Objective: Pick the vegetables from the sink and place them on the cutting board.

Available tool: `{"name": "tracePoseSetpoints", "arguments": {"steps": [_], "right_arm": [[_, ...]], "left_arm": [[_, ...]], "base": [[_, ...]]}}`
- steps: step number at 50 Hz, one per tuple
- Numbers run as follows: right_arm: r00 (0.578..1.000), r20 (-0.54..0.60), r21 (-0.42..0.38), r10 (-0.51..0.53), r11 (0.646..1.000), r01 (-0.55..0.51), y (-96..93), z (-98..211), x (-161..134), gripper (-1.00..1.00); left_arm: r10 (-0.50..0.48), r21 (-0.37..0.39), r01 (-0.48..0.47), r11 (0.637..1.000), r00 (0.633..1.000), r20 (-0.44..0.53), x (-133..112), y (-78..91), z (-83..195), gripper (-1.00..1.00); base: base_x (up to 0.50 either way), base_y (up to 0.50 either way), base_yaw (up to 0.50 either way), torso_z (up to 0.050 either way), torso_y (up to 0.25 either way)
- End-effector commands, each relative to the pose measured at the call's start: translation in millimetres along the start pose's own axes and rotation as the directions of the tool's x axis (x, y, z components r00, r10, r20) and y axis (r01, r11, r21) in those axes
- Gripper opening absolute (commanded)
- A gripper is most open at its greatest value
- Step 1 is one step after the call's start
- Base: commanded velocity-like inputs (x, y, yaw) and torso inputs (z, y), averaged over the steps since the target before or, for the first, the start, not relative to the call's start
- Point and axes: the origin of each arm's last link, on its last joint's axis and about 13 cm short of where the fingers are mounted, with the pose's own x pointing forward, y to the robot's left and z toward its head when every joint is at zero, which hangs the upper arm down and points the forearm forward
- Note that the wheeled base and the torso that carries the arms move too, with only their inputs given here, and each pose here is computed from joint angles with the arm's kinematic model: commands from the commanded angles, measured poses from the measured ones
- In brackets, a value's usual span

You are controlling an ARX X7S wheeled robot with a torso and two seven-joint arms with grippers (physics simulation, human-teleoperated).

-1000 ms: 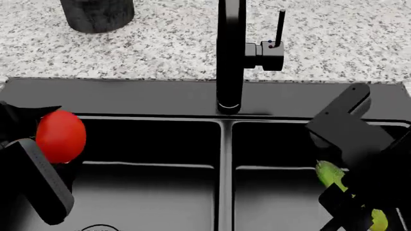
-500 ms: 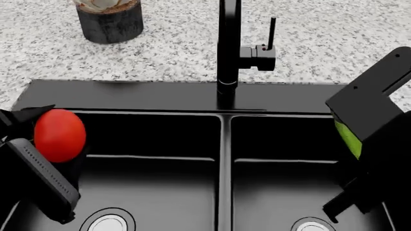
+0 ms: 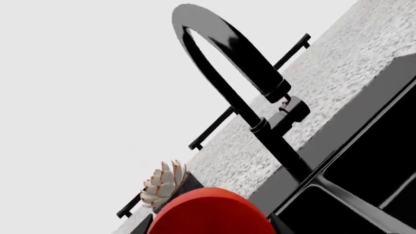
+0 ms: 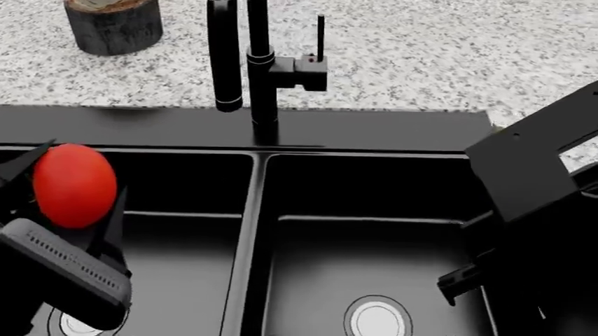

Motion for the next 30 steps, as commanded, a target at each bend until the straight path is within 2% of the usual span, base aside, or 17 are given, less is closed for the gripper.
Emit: {"name": "tracePoseSetpoints", "arguments": {"steps": [1, 13, 20, 30], "right_arm": [[0.995, 0.095, 0.018, -0.044, 0.999, 0.043, 8.0, 6.8, -14.7, -1.00], [0.986, 0.161, 0.005, -0.047, 0.999, 0.047, 11.0, 23.1, -19.1, -1.00], [0.985, 0.160, 0.027, -0.059, 0.998, 0.055, 4.5, 24.6, -19.8, -1.00], [0.983, 0.176, 0.027, -0.058, 0.998, 0.054, 4.3, 25.0, -28.0, -1.00]], "left_arm": [[0.112, -0.037, -0.112, 0.993, 0.994, 0.014, -12.4, 3.3, 13.7, -1.00], [0.139, -0.031, -0.137, 0.990, 0.989, 0.048, -16.2, 6.2, 23.8, -1.00], [0.122, 0.001, -0.122, 0.992, 0.991, 0.051, -5.5, 6.8, 31.2, -1.00], [0.090, -0.016, -0.090, 0.996, 0.995, 0.041, -5.1, -0.8, 38.8, -1.00]], "base": [[-0.28, -0.45, 0.00, 0.000, 0.000], [-0.26, -0.46, 0.00, 0.000, 0.000], [0.06, -0.50, 0.00, 0.000, 0.000], [0.15, -0.50, 0.00, 0.000, 0.000]]}}
